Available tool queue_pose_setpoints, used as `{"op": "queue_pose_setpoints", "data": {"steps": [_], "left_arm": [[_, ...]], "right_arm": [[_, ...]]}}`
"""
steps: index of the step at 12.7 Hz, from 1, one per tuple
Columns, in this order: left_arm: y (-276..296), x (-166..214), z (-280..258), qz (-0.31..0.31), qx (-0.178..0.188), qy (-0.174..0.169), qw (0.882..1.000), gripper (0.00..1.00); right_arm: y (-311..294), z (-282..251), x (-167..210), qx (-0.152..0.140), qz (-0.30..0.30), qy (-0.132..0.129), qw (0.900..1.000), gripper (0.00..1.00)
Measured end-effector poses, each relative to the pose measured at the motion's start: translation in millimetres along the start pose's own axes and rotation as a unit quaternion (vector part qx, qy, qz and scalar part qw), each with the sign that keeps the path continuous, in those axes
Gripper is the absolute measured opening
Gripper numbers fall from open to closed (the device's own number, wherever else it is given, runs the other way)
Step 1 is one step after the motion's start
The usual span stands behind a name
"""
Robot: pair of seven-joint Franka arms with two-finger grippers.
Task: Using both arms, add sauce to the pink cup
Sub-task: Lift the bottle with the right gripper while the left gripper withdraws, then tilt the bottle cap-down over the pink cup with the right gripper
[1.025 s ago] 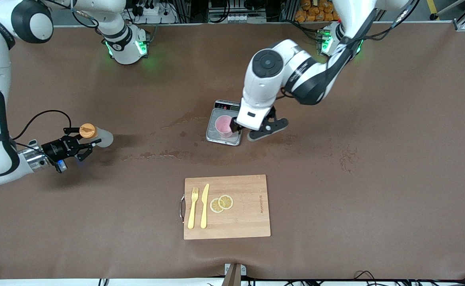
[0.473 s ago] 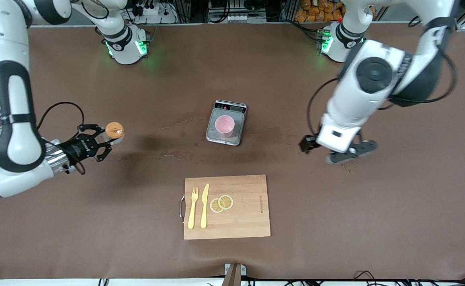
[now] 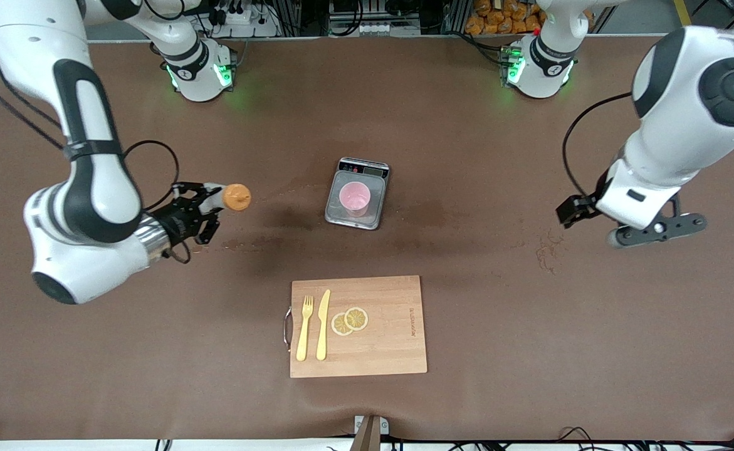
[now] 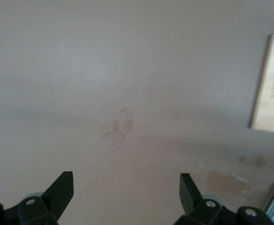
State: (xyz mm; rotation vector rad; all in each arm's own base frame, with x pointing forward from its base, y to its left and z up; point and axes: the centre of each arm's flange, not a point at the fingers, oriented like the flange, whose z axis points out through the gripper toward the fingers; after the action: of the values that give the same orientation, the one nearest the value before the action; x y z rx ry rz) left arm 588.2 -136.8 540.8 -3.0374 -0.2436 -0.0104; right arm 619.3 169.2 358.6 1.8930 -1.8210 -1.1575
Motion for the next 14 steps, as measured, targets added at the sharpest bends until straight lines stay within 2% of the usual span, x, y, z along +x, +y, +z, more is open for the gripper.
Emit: {"op": "queue_pose_setpoints", "data": {"steps": [2,3,6,9,14], "left_arm": [[-21,-8,-16,0.006,0.005,-0.011,1.0,1.0],[-31,-10,-23,0.013,-0.004,-0.013,1.0,1.0],[-73,-9,-44,0.042,-0.032,-0.004,0.999,1.0],[-110,-7,-52,0.077,-0.032,-0.001,0.996,1.0],[-109,-12,-59,0.098,-0.032,0.005,0.995,1.0]], "right_arm": [[1,23,-36,0.001,0.031,0.059,0.998,0.35],[1,31,-47,0.002,0.041,0.079,0.996,0.35],[2,42,-59,0.01,0.086,0.117,0.989,0.35],[4,72,-90,0.022,0.129,0.184,0.974,0.35],[7,103,-114,0.026,0.163,0.241,0.956,0.35]]}}
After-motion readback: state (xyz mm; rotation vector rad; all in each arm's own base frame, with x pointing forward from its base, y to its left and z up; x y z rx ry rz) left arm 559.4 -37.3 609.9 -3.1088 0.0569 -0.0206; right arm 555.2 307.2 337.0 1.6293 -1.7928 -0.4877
